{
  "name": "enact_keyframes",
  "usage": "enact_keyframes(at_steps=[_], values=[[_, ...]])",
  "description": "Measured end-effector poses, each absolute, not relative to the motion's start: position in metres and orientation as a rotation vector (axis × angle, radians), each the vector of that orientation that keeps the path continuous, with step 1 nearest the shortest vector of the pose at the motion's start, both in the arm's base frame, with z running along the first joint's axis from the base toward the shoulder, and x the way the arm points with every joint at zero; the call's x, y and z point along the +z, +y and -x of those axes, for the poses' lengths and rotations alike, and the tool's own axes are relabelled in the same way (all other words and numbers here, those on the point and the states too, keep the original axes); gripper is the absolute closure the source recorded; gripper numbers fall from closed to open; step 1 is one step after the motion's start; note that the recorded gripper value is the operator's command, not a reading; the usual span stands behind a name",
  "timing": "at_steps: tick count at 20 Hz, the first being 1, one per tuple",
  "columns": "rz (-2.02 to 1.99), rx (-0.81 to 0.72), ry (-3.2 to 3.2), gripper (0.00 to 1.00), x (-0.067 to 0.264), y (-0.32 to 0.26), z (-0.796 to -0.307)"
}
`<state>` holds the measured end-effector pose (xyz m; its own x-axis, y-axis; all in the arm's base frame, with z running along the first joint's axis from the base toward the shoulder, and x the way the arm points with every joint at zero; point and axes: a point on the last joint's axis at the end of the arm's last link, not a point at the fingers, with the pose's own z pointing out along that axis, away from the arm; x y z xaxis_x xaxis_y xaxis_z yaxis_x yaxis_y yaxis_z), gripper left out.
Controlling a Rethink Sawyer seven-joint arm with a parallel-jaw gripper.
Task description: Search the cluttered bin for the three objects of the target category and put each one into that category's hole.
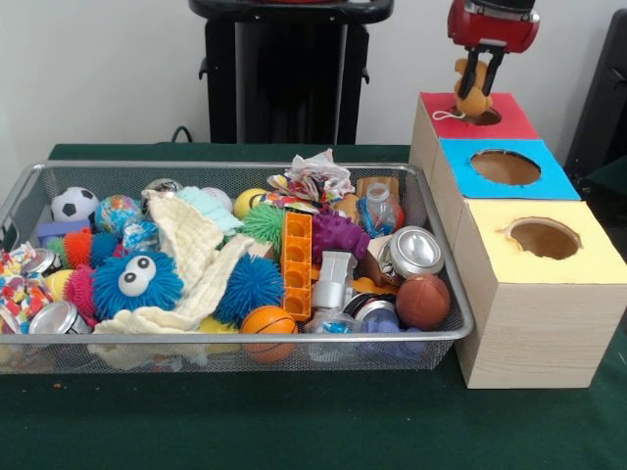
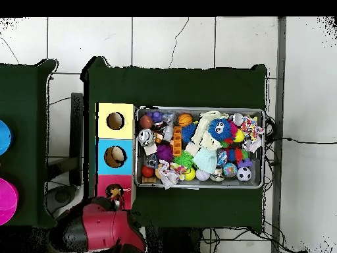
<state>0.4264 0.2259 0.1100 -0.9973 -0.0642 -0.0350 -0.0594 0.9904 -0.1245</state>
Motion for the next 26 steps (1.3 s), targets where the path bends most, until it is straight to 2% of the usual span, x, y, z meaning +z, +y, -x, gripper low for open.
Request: enact_keyframes(at_steps=[26], values=[[0.107,-0.200,3.043,1.00,0.121,0.241,-0.438]])
